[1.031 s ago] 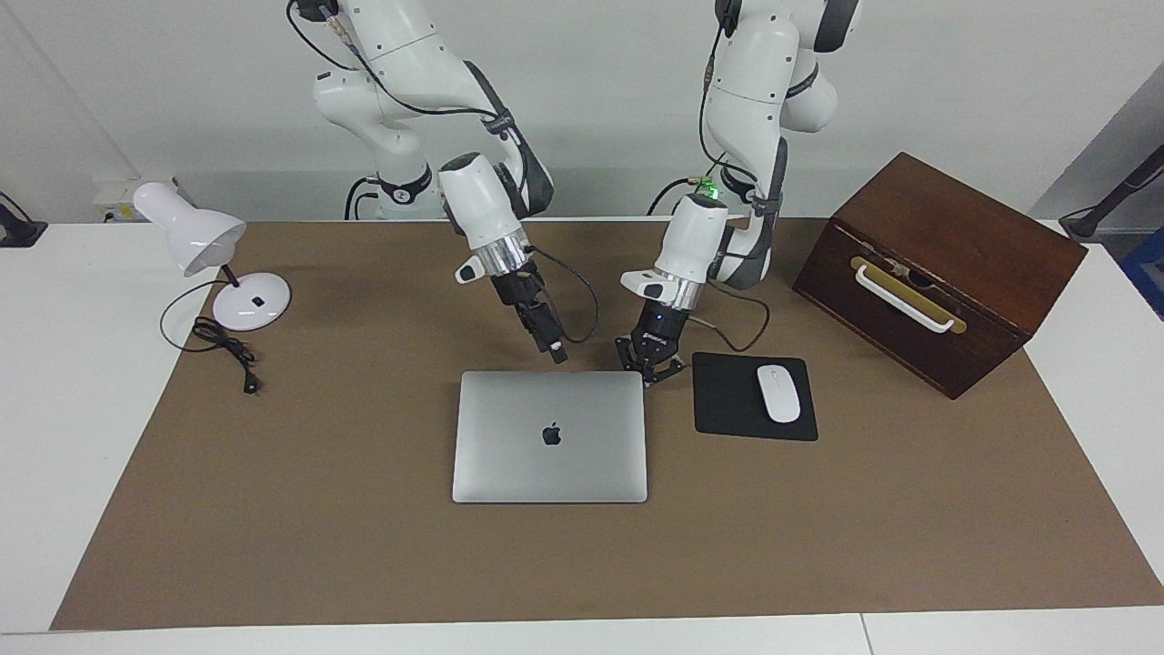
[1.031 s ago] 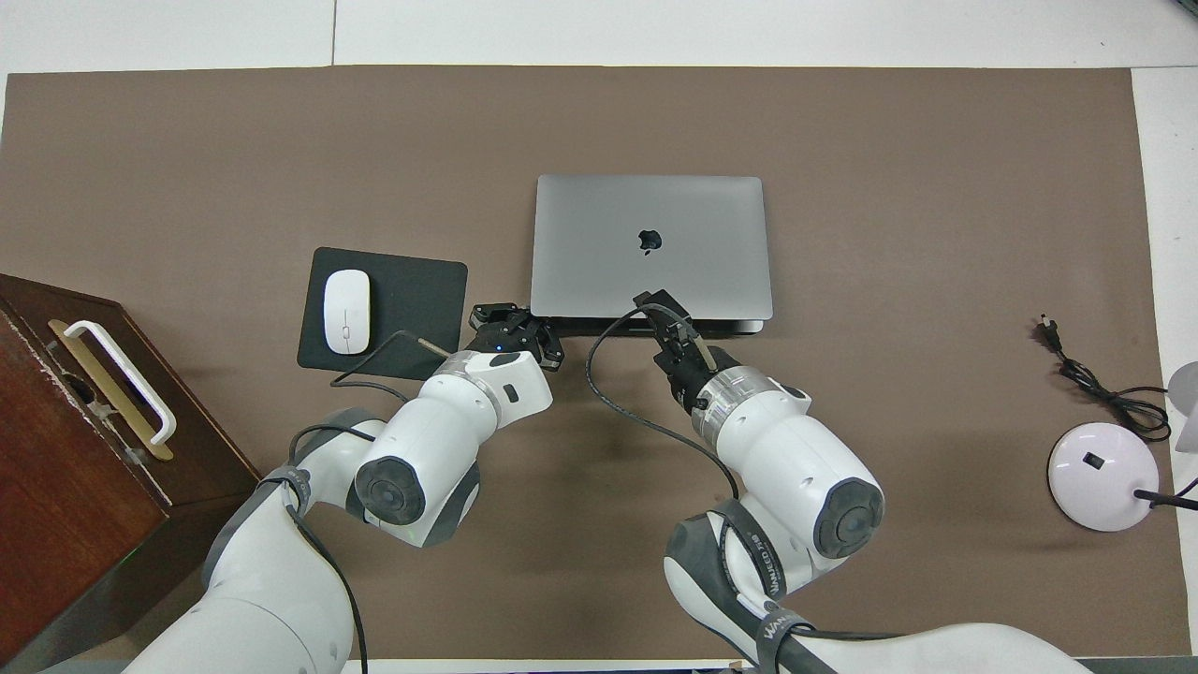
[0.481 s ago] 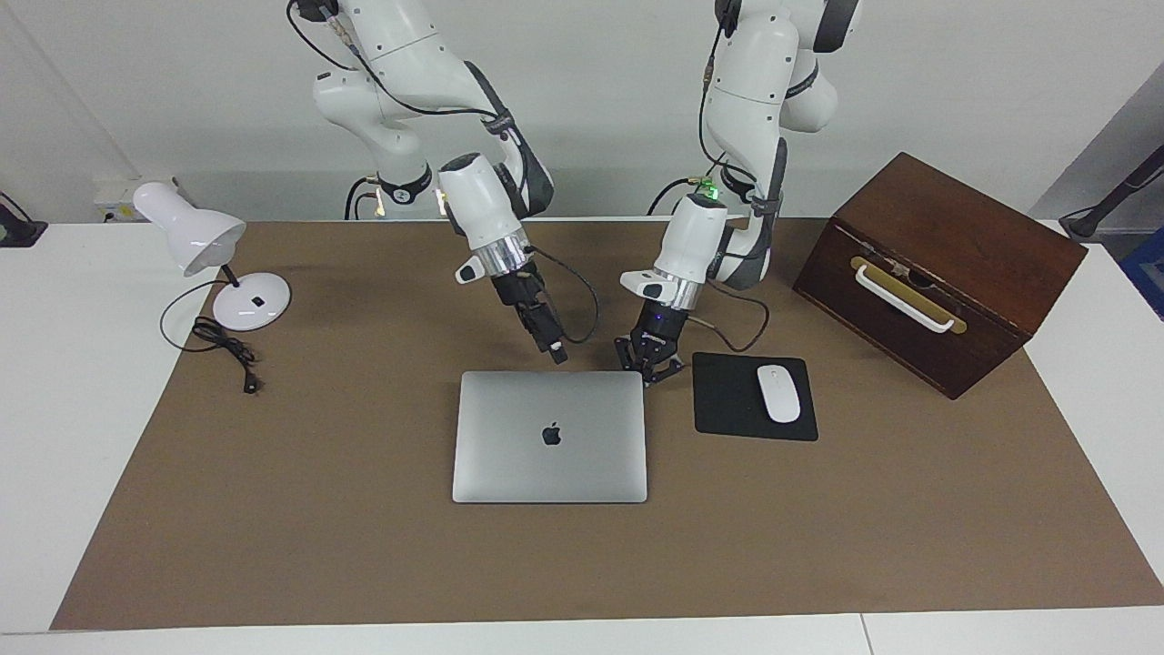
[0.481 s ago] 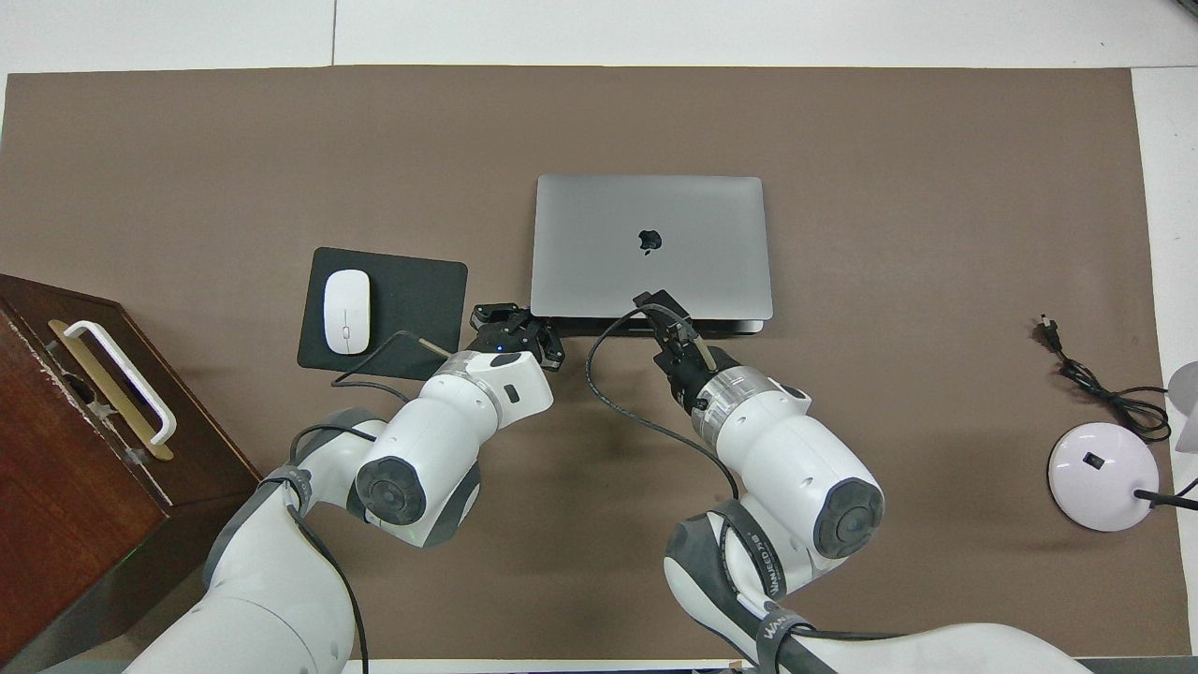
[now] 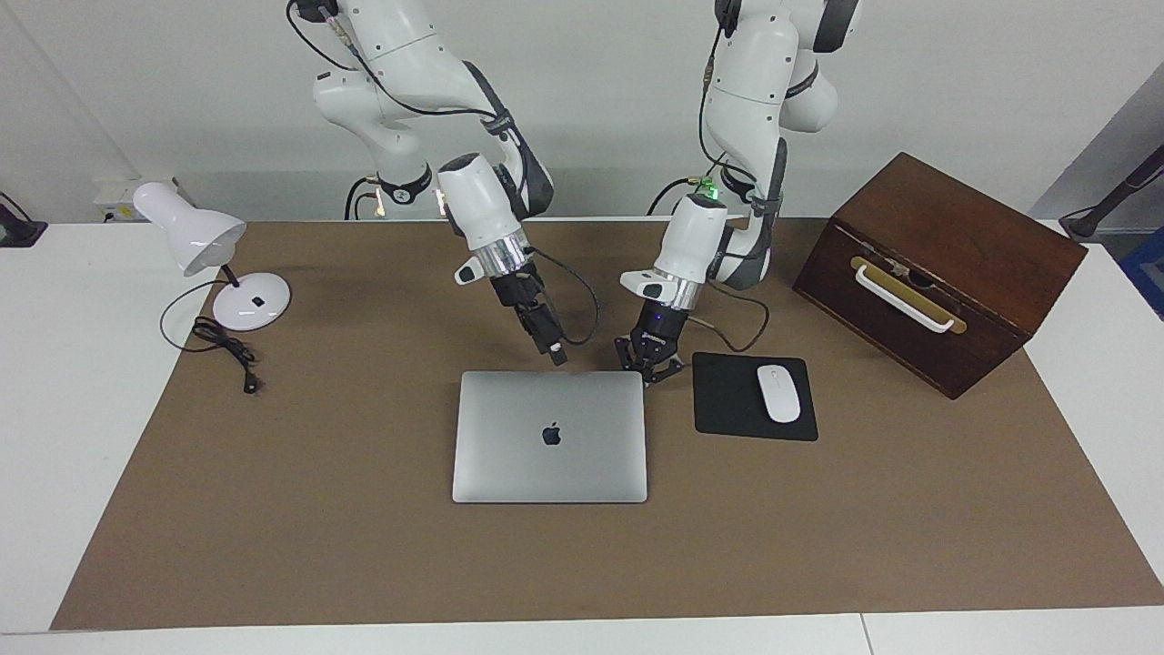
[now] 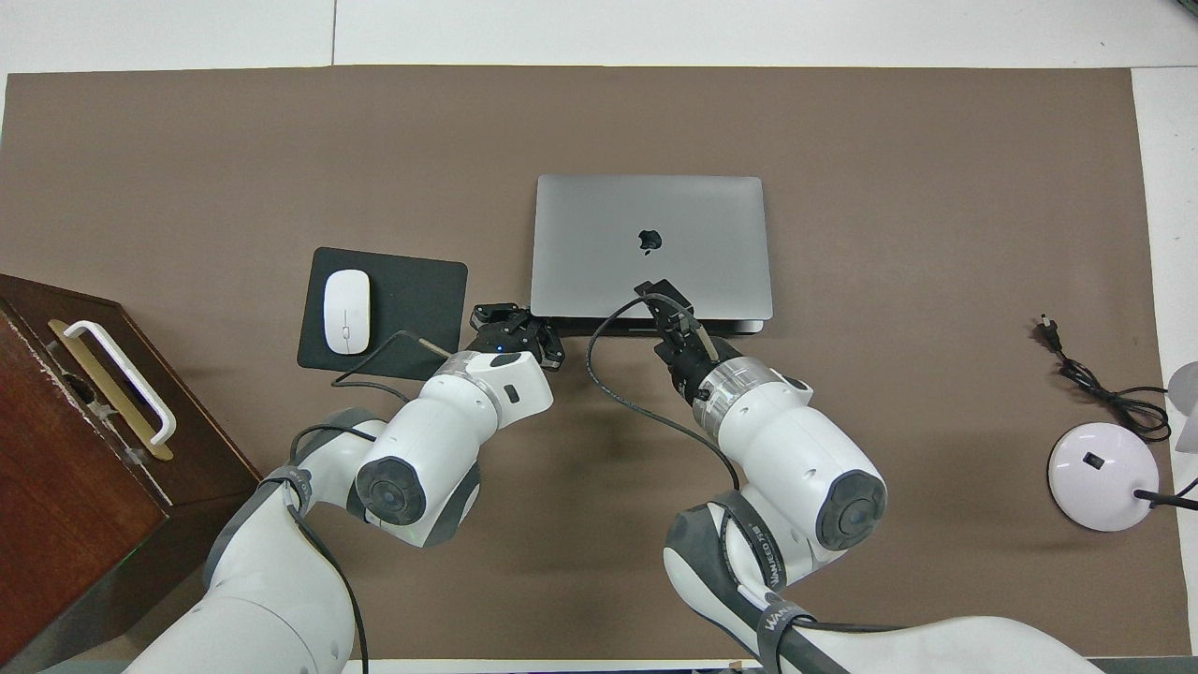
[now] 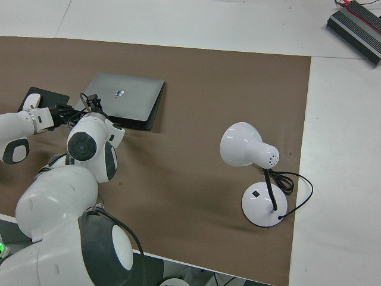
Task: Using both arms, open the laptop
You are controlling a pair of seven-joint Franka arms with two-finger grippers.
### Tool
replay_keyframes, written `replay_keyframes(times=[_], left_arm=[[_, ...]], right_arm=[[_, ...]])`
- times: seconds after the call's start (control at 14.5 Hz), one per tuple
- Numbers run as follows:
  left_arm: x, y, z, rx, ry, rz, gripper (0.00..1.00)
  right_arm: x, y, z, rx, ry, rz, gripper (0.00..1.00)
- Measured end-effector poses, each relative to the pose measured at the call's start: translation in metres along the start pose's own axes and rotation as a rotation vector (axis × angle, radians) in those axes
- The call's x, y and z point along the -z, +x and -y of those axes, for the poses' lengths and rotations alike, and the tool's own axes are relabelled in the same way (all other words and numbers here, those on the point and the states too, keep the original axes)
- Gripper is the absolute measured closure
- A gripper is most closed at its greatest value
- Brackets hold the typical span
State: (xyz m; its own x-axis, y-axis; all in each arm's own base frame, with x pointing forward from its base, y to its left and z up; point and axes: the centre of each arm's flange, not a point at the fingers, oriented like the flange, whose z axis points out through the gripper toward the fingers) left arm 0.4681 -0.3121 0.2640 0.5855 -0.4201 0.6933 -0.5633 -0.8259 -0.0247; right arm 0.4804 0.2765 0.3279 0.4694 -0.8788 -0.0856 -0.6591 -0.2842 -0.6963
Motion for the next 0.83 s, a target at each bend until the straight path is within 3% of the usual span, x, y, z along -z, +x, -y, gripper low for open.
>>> replay_keyframes(times=[0.83], left_arm=[[0.0, 0.0, 0.0, -0.004, 0.0, -0.003, 0.99]], right_arm=[[-0.009, -0.002, -0.017, -0.001, -0.016, 0.004, 0.0]])
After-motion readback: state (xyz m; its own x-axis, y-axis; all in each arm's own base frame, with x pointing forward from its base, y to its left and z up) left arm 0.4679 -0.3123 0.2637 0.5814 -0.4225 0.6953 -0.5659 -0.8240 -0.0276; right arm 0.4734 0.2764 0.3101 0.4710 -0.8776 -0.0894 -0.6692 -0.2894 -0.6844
